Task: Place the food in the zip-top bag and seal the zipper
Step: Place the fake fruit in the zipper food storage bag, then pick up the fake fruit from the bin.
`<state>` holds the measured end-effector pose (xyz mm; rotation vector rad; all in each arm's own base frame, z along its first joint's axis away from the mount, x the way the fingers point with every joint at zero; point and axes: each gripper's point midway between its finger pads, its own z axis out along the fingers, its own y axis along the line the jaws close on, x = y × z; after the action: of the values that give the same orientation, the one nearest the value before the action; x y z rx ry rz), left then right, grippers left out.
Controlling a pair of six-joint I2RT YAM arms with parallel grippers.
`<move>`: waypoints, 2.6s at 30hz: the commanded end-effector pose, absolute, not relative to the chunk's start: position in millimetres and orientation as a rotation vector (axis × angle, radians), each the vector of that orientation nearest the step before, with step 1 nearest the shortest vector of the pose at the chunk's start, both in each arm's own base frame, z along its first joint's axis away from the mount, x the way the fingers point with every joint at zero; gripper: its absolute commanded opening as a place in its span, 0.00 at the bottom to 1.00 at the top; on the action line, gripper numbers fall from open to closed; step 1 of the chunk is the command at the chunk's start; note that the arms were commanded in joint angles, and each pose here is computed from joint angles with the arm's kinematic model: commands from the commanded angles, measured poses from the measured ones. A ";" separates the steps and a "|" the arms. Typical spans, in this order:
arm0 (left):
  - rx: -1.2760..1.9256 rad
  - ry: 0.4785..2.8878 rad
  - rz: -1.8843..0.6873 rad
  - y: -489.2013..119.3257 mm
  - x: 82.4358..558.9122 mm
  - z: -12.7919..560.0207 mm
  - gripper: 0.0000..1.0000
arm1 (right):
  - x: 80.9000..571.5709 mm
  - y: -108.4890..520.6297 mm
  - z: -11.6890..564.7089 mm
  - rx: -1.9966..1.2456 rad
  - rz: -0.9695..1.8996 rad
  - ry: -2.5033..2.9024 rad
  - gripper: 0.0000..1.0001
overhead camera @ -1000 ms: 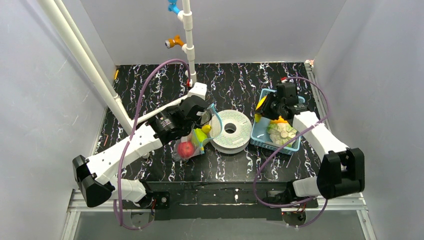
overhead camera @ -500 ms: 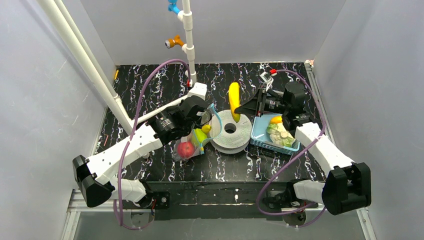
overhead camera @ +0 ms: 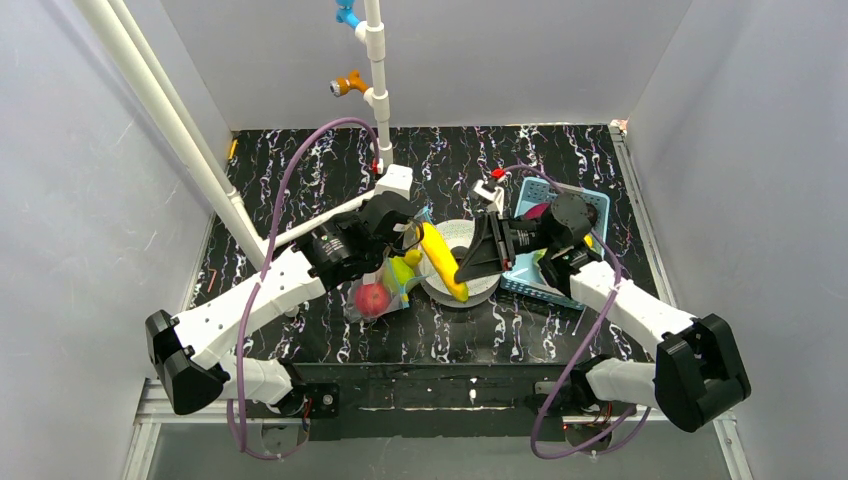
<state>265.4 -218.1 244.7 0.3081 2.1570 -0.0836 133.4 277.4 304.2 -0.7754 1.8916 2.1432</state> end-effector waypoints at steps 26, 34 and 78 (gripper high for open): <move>0.258 2.134 -0.113 -209.9 261.7 253.1 0.00 | 197.0 334.9 283.9 -0.482 2.390 1.962 0.13; 0.264 2.136 -0.117 -211.0 261.5 253.6 0.00 | 211.2 344.3 266.2 -0.357 2.286 2.096 0.28; 0.284 2.129 -0.095 -205.9 260.3 251.6 0.00 | 331.7 152.1 264.0 0.231 0.546 2.185 0.76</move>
<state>261.1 -216.2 241.9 0.3067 2.1607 -0.1045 298.6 222.8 283.2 -0.0742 2.1696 0.9926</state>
